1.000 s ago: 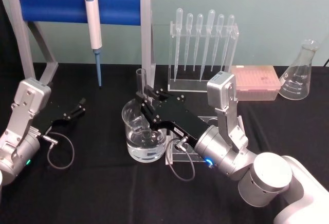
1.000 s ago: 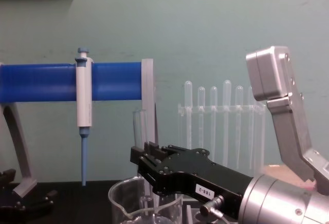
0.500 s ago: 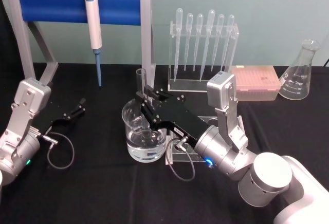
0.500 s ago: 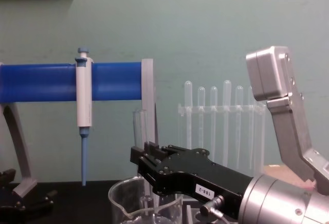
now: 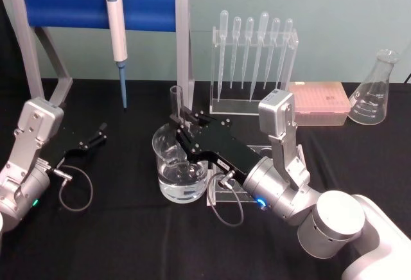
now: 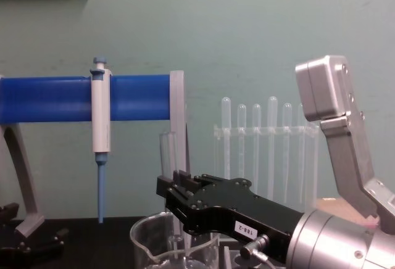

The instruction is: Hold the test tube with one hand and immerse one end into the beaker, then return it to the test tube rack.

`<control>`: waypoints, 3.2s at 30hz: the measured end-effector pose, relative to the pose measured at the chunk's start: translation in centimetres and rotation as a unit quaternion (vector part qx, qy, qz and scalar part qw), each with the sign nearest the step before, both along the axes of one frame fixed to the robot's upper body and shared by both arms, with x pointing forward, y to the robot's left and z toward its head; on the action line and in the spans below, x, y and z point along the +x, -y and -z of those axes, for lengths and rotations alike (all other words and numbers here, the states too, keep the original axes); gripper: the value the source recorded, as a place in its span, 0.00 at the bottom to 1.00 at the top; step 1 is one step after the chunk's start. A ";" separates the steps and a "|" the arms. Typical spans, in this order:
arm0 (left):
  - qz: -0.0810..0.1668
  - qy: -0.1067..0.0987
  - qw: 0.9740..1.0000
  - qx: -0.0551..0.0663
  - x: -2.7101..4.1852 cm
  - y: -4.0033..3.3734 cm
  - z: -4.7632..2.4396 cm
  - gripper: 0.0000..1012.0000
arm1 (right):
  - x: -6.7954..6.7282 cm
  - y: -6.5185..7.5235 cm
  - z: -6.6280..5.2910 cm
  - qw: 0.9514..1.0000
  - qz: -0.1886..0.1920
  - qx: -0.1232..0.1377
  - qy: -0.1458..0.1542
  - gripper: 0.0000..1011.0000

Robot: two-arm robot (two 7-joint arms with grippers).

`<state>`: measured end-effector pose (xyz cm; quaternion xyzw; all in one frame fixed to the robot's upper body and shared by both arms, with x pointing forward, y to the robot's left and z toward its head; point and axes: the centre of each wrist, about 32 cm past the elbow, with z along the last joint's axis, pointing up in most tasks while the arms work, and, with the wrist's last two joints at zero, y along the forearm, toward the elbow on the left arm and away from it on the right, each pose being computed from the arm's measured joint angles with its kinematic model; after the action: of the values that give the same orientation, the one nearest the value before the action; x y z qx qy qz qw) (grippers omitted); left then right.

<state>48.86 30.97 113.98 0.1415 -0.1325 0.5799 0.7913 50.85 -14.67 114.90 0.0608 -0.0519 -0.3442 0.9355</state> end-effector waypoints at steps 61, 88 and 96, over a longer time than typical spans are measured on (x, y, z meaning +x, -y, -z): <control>0.000 0.000 1.000 0.000 0.00 0.00 0.00 0.99 | 0.0 0.0 0.0 1.000 0.000 0.000 0.000 0.22; 0.000 0.000 1.000 0.000 0.00 0.00 0.00 0.99 | 0.0 0.0 0.0 1.000 0.000 0.000 0.000 0.22; 0.000 0.000 1.000 0.000 0.00 0.00 0.00 0.99 | 0.0 0.0 0.0 1.000 0.000 0.000 0.000 0.22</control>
<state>48.86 30.97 113.98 0.1415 -0.1325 0.5799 0.7913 50.85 -14.67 114.90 0.0607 -0.0520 -0.3442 0.9355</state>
